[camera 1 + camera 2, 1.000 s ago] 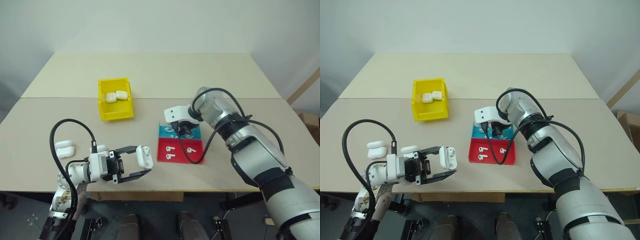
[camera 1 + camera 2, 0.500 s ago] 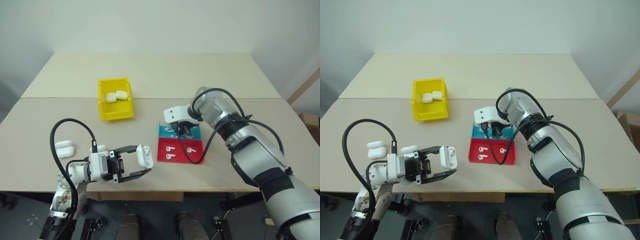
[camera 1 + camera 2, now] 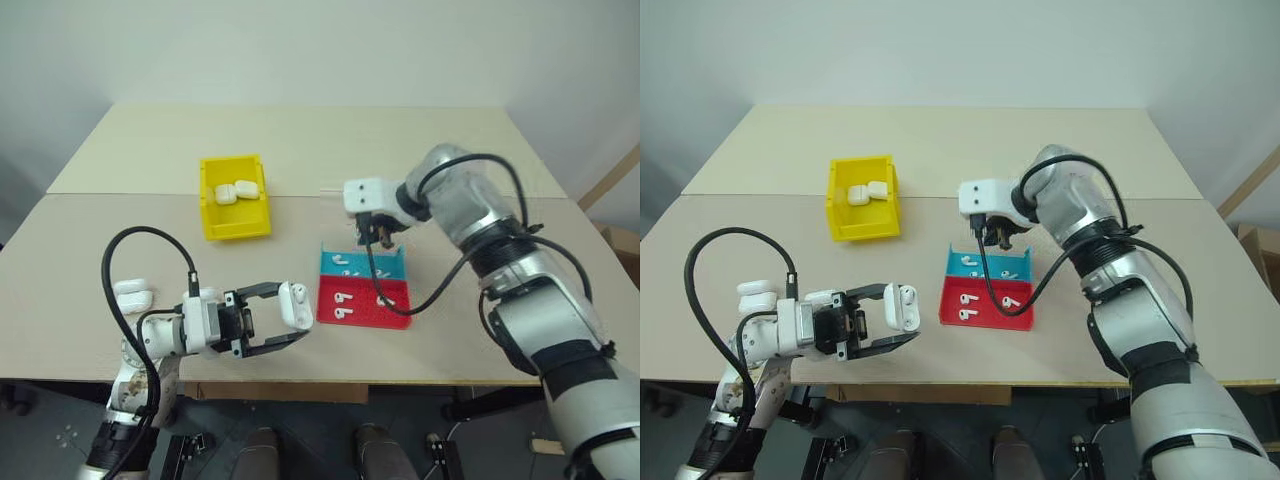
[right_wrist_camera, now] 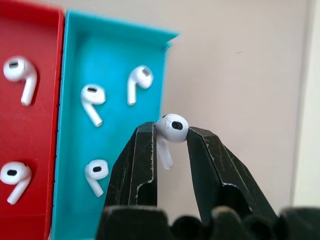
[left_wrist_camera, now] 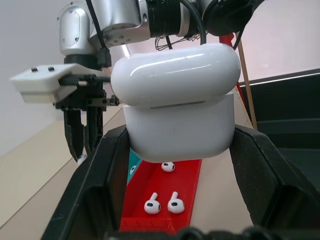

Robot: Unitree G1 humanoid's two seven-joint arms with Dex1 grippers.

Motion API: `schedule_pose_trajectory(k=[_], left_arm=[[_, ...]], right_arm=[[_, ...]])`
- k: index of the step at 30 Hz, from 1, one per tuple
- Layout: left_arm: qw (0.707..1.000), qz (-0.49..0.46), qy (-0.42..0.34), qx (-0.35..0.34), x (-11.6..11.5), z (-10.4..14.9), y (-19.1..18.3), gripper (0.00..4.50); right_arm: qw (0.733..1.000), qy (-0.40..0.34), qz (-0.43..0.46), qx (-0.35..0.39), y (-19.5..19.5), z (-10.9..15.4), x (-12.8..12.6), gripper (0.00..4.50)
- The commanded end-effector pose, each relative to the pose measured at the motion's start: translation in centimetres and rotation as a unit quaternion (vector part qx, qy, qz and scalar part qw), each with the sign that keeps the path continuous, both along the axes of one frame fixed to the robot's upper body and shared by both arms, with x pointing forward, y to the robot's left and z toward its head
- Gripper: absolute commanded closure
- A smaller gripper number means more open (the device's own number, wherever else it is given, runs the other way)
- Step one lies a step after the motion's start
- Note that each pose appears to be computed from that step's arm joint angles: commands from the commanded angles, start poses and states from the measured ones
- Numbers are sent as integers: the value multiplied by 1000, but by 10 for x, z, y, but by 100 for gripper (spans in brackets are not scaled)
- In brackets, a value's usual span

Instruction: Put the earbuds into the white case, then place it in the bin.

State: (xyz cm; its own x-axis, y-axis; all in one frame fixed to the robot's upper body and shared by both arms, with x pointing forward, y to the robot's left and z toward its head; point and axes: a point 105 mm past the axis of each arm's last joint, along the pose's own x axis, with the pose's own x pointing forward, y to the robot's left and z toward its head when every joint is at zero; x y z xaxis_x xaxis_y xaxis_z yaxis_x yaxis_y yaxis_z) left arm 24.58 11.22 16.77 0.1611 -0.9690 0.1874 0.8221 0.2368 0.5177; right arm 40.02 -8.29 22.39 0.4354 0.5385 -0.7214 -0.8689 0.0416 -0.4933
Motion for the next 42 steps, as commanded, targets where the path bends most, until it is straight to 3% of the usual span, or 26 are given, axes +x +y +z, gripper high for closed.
schedule_pose_trajectory(k=[1,4,7,10,16,27,42], left_arm=[[1000,-12,-4,-27,5,15,-7,176],[999,-29,-4,-41,9,23,-12,176],[998,-48,-5,-48,12,30,-18,176],[996,-68,-4,-60,17,35,-23,176],[993,-96,-5,-69,25,41,-39,176],[990,-118,-12,-81,26,51,-54,176],[990,-109,-22,-89,27,51,-59,176]], right_arm=[[989,-35,-22,142,-10,54,-15,350],[963,-43,2,265,-25,85,-44,350],[929,-35,52,364,-40,99,-80,350],[906,-17,102,410,-50,94,-117,350],[871,-4,150,468,-46,89,-157,350],[844,-7,193,501,-17,79,-173,350],[849,38,211,484,0,62,-174,350]])
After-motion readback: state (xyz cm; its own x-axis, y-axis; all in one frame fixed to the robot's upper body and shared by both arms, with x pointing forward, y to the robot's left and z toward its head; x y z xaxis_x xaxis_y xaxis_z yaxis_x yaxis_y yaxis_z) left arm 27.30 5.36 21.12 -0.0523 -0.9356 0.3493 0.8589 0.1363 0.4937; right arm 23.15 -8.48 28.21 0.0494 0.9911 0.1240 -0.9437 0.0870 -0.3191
